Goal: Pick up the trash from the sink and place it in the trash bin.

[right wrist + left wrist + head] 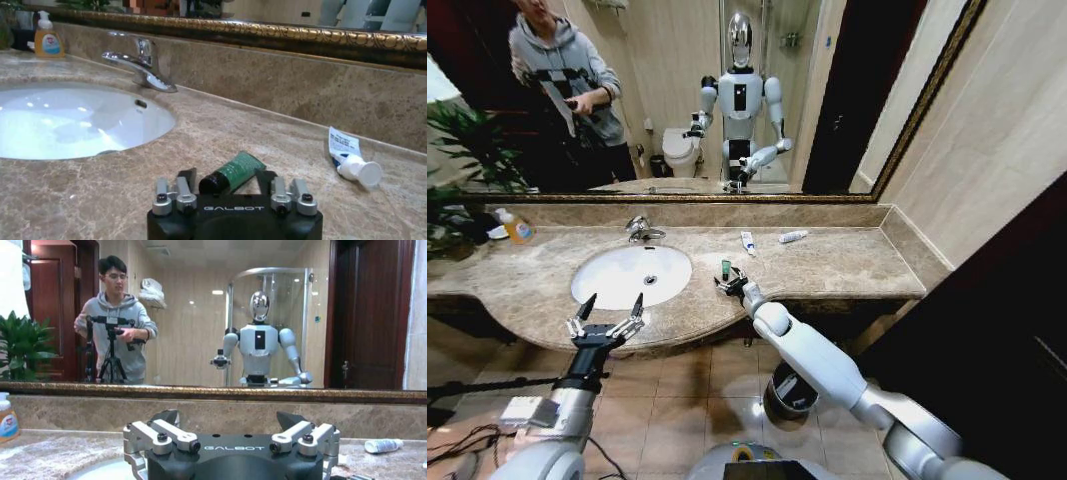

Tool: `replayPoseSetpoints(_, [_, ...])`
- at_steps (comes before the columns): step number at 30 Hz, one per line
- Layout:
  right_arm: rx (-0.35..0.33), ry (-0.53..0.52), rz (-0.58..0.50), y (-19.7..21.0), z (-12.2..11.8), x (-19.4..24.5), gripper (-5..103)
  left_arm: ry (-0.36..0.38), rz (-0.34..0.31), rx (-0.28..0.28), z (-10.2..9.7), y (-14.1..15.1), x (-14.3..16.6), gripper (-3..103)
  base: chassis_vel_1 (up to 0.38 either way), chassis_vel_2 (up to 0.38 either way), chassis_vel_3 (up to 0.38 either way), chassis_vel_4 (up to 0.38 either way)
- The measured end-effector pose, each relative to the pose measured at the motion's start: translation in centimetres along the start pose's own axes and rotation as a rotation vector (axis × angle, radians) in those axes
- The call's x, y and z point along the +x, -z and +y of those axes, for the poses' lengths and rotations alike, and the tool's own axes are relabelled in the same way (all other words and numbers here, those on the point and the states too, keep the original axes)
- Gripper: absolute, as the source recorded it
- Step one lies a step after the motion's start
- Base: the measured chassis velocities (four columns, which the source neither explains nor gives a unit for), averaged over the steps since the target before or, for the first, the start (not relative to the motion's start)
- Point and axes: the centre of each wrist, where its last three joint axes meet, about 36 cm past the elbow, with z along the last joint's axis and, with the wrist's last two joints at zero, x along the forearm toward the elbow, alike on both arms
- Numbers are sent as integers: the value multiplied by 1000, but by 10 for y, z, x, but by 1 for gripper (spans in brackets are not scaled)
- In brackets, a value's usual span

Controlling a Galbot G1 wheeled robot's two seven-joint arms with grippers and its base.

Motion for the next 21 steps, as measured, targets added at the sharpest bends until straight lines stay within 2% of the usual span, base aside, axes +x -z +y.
replayPoseSetpoints(1, [0,0,0,0,0,0,56,0,0,0,0,0,0,100,0,0,0,0])
replayPoseSetpoints(4, [6,-5,-17,1,-3,-2,45,0,0,0,0,0,0,100,0,0,0,0])
replayPoseSetpoints(5, [6,-5,-17,1,-3,-2,45,0,0,0,0,0,0,100,0,0,0,0])
replayPoseSetpoints(6, [8,-7,-19,1,-4,-2,39,0,0,0,0,0,0,100,0,0,0,0])
replayPoseSetpoints(7, [8,-7,-19,1,-4,-2,39,0,0,0,0,0,0,100,0,0,0,0])
replayPoseSetpoints(11, [14,-11,-20,-3,-10,1,18,0,0,0,0,0,0,100,0,0,0,0])
replayPoseSetpoints(12, [14,-11,-20,-3,-10,1,18,0,0,0,0,0,0,100,0,0,0,0])
replayPoseSetpoints(14, [11,-12,-24,-4,-11,2,10,0,0,0,0,0,0,100,0,0,0,0])
replayPoseSetpoints(16, [13,-11,-25,-4,-11,4,10,0,0,0,0,0,0,100,0,0,0,0])
replayPoseSetpoints(18, [19,-5,-29,-5,-11,8,2,0,0,0,0,0,0,100,0,0,0,0])
replayPoseSetpoints(21, [21,-1,-34,-4,-9,12,1,0,0,0,0,0,0,100,0,0,0,0])
